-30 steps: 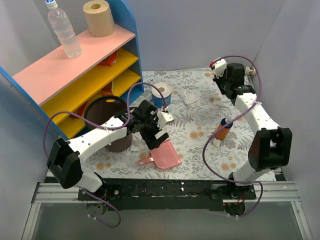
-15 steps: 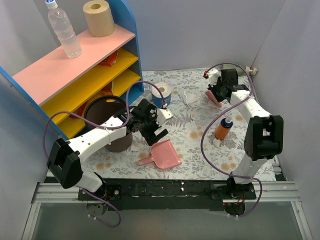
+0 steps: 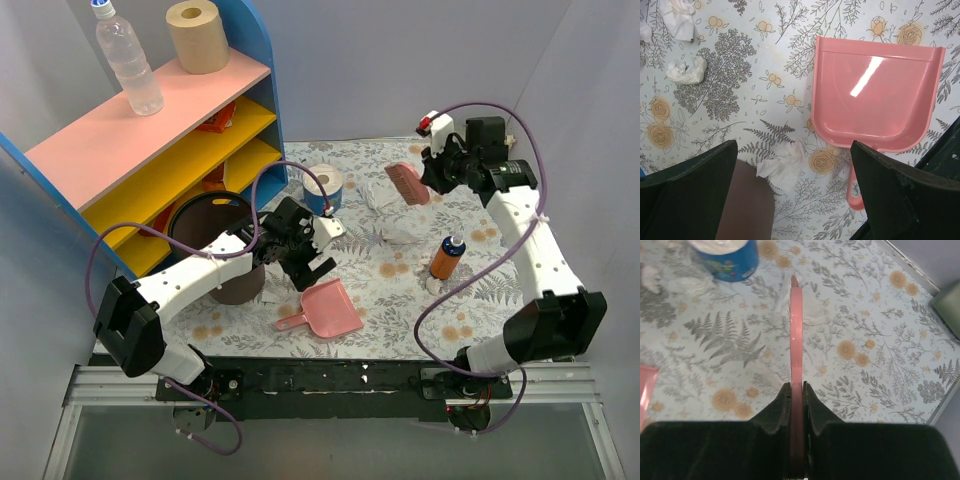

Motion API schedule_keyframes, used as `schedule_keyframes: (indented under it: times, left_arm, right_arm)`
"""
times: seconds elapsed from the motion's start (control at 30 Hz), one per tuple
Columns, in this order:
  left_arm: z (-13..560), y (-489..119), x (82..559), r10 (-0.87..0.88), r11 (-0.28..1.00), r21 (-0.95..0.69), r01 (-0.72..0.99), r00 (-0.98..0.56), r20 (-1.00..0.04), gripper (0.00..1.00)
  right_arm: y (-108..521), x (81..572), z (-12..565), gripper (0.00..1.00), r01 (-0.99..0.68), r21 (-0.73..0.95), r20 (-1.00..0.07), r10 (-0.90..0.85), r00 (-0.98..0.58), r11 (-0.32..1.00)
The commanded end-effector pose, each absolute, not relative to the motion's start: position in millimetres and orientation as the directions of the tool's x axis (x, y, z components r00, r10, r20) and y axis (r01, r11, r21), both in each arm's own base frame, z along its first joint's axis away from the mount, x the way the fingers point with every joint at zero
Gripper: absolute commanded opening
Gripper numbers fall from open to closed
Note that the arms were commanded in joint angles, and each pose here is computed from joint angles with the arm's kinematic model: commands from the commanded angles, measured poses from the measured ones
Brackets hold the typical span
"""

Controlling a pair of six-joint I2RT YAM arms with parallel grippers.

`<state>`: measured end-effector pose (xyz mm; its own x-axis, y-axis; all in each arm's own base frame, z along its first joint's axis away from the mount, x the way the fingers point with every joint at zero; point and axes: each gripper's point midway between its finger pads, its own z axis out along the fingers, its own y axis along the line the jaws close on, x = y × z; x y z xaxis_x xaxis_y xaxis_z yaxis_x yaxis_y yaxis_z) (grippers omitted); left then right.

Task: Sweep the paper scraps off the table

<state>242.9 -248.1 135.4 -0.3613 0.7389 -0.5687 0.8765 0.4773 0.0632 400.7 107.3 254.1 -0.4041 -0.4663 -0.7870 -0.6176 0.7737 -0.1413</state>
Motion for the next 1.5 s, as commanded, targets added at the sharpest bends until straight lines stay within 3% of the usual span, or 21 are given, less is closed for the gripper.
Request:
schedule_keyframes:
  times: [0.0, 0.2, 0.4, 0.63, 0.83, 0.97, 1.1, 1.27, 1.47]
  left_arm:
    - [149.5, -256.2, 247.7, 0.712, 0.479, 0.056, 0.876, -0.35, -0.609, 0.98]
    - [149.9, -263.5, 250.9, 0.704, 0.479, 0.038, 0.877, -0.358, -0.614, 0.98]
    - [149.4, -267.5, 251.6, 0.702, 0.477, 0.023, 0.879, -0.365, -0.612, 0.98]
    - [149.5, -273.5, 256.1, 0.705, 0.47, 0.018, 0.883, -0.362, -0.61, 0.98]
    - [150.5, -277.4, 256.7, 0.703, 0.462, 0.007, 0.887, -0.362, -0.612, 0.98]
    - [149.1, -276.7, 255.3, 0.703, 0.466, 0.0, 0.885, -0.37, -0.608, 0.98]
    - [149.4, -277.7, 254.7, 0.701, 0.464, -0.005, 0.886, -0.37, -0.61, 0.98]
    - [150.9, -279.9, 255.8, 0.699, 0.461, -0.008, 0.887, -0.369, -0.612, 0.98]
    - [147.8, -278.5, 255.3, 0.704, 0.461, -0.005, 0.887, -0.369, -0.607, 0.98]
  right_arm:
    - [131.9, 322.9, 270.8, 0.01, -0.79, -0.043, -0.795, -0.499, -0.344, 0.612]
    - [134.6, 253.1, 236.0, 0.01, -0.846, 0.034, -0.736, -0.559, -0.382, 0.533]
    - [123.8, 217.4, 227.0, 0.01, -0.864, -0.202, -0.633, -0.735, -0.243, 0.46]
    - [77.4, 202.8, 198.8, 0.01, -0.861, -0.338, -0.436, -0.874, -0.215, 0.38]
    - [65.4, 209.2, 183.1, 0.01, -0.856, -0.381, -0.363, -0.908, -0.208, 0.348]
    - [79.1, 218.0, 175.0, 0.01, -0.853, -0.363, -0.42, -0.883, -0.208, 0.374]
    - [115.9, 221.1, 166.3, 0.01, -0.879, -0.205, -0.54, -0.799, -0.265, 0.431]
    - [168.5, 250.5, 213.3, 0.01, -0.881, -0.116, -0.733, -0.639, -0.235, 0.458]
    - [171.2, 273.7, 261.6, 0.01, -0.853, -0.165, -0.752, -0.623, -0.216, 0.495]
